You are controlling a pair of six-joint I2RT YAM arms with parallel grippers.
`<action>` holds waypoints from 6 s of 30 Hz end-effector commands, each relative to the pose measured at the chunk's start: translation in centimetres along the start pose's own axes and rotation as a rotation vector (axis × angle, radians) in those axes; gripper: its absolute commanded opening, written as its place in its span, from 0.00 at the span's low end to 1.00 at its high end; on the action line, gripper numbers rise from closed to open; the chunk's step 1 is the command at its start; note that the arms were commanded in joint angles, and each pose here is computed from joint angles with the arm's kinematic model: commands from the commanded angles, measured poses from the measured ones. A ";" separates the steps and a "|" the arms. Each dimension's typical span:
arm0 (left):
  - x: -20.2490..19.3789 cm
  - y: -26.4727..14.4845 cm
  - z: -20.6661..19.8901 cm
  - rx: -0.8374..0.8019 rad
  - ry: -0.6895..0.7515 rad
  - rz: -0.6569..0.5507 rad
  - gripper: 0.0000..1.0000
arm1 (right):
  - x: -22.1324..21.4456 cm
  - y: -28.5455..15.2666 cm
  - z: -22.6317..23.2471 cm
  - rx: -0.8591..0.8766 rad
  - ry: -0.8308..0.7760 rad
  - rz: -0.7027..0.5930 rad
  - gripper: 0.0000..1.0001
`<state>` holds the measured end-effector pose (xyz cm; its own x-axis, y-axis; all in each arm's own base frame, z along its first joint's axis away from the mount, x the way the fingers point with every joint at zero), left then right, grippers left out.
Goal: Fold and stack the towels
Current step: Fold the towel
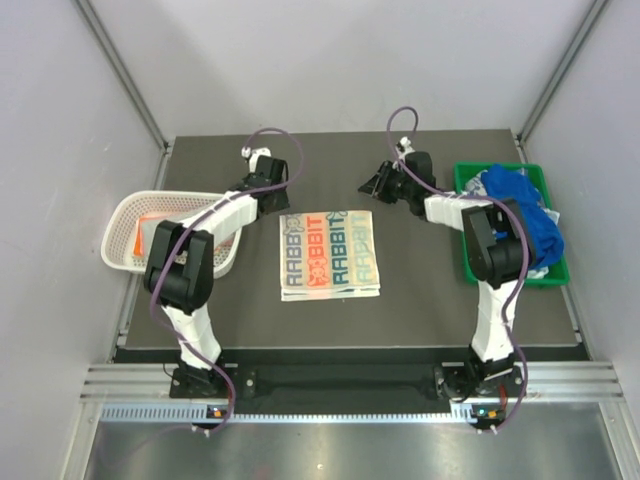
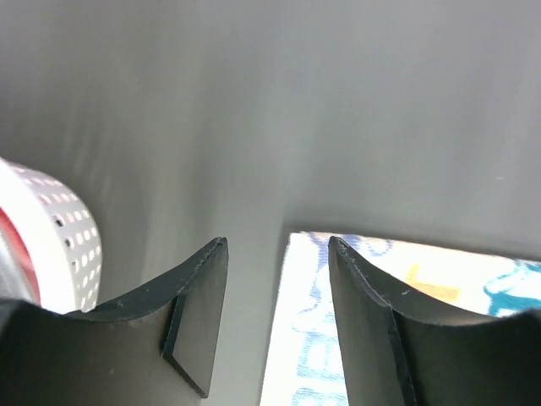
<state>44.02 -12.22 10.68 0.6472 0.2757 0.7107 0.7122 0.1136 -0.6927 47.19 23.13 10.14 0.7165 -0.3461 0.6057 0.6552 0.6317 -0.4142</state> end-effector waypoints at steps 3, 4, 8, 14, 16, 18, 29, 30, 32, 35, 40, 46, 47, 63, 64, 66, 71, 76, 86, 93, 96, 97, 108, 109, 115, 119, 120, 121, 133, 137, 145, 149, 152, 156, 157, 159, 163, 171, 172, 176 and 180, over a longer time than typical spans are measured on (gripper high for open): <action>0.3 -0.9 -1.3 -0.106 -0.011 0.004 0.56 | 4.7 -2.6 2.5 -0.038 -0.126 -0.092 0.27; -0.1 -0.8 -1.3 -0.111 -0.007 0.016 0.56 | 4.8 -2.9 2.5 -0.052 -0.135 -0.092 0.28; -1.9 0.1 -1.5 -0.113 0.005 0.070 0.56 | 3.4 -3.7 1.3 -0.162 -0.187 -0.039 0.32; -4.0 2.0 -1.7 -0.104 0.018 0.127 0.56 | 0.4 -3.6 -0.8 -0.294 -0.276 0.065 0.41; -4.1 2.4 -1.4 -0.082 0.021 0.134 0.56 | -0.5 -3.1 -1.3 -0.292 -0.289 0.106 0.44; -4.8 2.9 -1.1 -0.059 0.027 0.151 0.55 | -1.3 -2.3 -1.6 -0.281 -0.311 0.142 0.45; -6.4 4.0 -0.6 -0.016 0.025 0.177 0.47 | -3.7 -0.6 -2.6 -0.412 -0.407 0.219 0.44; -6.5 4.0 -0.5 -0.013 0.026 0.179 0.47 | -4.1 -0.6 -2.7 -0.417 -0.409 0.228 0.43; -6.6 4.1 -0.5 -0.011 0.028 0.179 0.46 | -4.1 -0.6 -2.9 -0.435 -0.417 0.222 0.42; -6.9 4.2 -0.4 -0.008 0.033 0.185 0.43 | -4.4 -0.4 -3.2 -0.466 -0.432 0.222 0.40; -7.2 4.5 -0.3 0.008 0.034 0.184 0.36 | -5.1 0.2 -3.5 -0.473 -0.442 0.231 0.35; -7.5 4.9 -0.6 0.009 0.037 0.184 0.30 | -5.1 0.5 -3.7 -0.469 -0.448 0.215 0.33; -7.5 4.9 -0.8 0.004 0.038 0.182 0.27 | -4.9 0.6 -3.6 -0.461 -0.450 0.203 0.31; -4.0 4.4 -2.7 -0.100 0.031 0.026 0.05 | -1.2 -0.5 -2.6 -0.396 -0.423 0.050 0.01; -3.5 4.3 -2.8 -0.106 0.027 0.011 0.03 | -0.3 -0.4 -2.2 -0.384 -0.429 0.017 0.00; -2.2 4.0 -3.3 -0.124 0.019 -0.032 0.01 | 0.7 -0.7 -1.7 -0.375 -0.431 -0.015 0.00; 1.6 2.9 -4.2 -0.140 -0.006 -0.158 0.00 | 3.1 -1.3 -1.1 -0.351 -0.425 -0.103 0.00; 4.0 2.0 -5.4 -0.208 -0.025 -0.250 0.00 | 5.0 -2.3 0.3 -0.289 -0.413 -0.170 0.00; 2.7 -1.1 -5.1 -0.412 -0.018 -0.426 0.00 | 3.4 -4.3 0.6 -0.245 -0.399 -0.205 0.00; 1.7 -4.6 -5.0 -0.557 -0.032 -0.457 0.00 | 0.5 -6.8 0.7 -0.194 -0.329 -0.220 0.00; 0.2 -5.5 -5.1 -0.597 -0.023 -0.380 0.00 | -0.9 -7.8 0.8 -0.170 -0.302 -0.212 0.00; -0.7 -5.3 -4.9 -0.591 -0.027 -0.335 0.00 | -1.3 -8.1 0.8 -0.166 -0.285 -0.208 0.00; -5.6 -5.8 -1.7 -0.479 -0.052 -0.121 0.00 | -6.6 -10.7 1.5 -0.129 -0.249 -0.145 0.00; -6.0 -5.9 -1.5 -0.474 -0.051 -0.113 0.00 | -7.0 -10.8 1.5 -0.131 -0.250 -0.138 0.00; -7.6 -6.3 -0.3 -0.456 -0.048 -0.077 0.00 | -9.4 -11.2 1.9 -0.136 -0.266 -0.109 0.00; -8.1 -6.7 -0.1 -0.462 -0.047 -0.060 0.00 | -9.8 -11.7 1.9 -0.147 -0.272 -0.108 0.00; -8.2 -6.7 -0.1 -0.463 -0.048 -0.059 0.00 | -9.8 -11.7 1.8 -0.155 -0.275 -0.111 0.00; -8.5 -6.7 0.0 -0.465 -0.048 -0.053 0.00 | -9.9 -11.8 1.7 -0.159 -0.278 -0.110 0.00; -10.5 -7.2 -0.2 -0.525 -0.037 0.004 0.05 | -10.7 -11.8 1.2 -0.172 -0.268 -0.097 0.00; -10.5 -7.4 -0.1 -0.528 -0.038 0.004 0.09 | -11.3 -11.8 1.2 -0.166 -0.272 -0.086 0.00; -10.7 -7.9 0.6 -0.498 -0.040 0.021 0.19 | -12.7 -12.0 1.3 -0.145 -0.268 -0.063 0.02; -10.4 -8.6 0.7 -0.497 -0.040 0.024 0.23 | -12.9 -12.2 1.4 -0.140 -0.268 -0.059 0.04; -10.2 -9.0 1.0 -0.483 -0.041 0.029 0.24 | -13.1 -12.5 1.7 -0.132 -0.269 -0.057 0.06; -9.4 -9.8 1.5 -0.444 -0.042 0.023 0.23 | -13.0 -13.1 2.2 -0.113 -0.274 -0.057 0.09; -8.9 -10.2 1.4 -0.447 -0.042 0.014 0.23 | -13.1 -13.4 2.5 -0.104 -0.277 -0.059 0.12; -8.1 -11.1 1.3 -0.456 -0.060 0.000 0.23 | -13.1 -13.6 2.7 -0.102 -0.283 -0.057 0.16; -6.7 -12.5 0.7 -0.466 -0.081 0.004 0.23 | -13.4 -14.3 3.1 -0.098 -0.290 -0.057 0.24; -5.6 -13.0 -2.4 -0.515 -0.069 0.055 0.23 | -11.7 -15.4 4.4 -0.147 -0.293 -0.087 0.27; -6.6 -12.3 -3.0 -0.502 -0.049 0.087 0.23 | -11.9 -15.3 4.7 -0.146 -0.296 -0.072 0.26; -8.3 -10.1 -2.9 -0.402 -0.031 0.108 0.21 | -11.2 -14.2 4.8 -0.198 -0.308 -0.068 0.27; -11.4 -8.1 -1.8 -0.346 -0.035 0.166 0.18 | -12.5 -12.8 3.7 -0.213 -0.290 -0.028 0.26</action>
<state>31.59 -18.75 10.19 0.7576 0.2713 0.5936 0.6527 -0.3167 -0.6883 28.70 21.36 11.19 0.6097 -0.1368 0.7807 0.7337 0.4701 -0.4906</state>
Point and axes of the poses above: each gripper's point midway between its finger pads, its own y axis out along the fingers, its own z axis along the line the jaws close on, x = y × z, the point moved 3 cm from there along -y, back along the fingers, and after that the axes turned 3 degrees about -y, right-handed, at the moved point
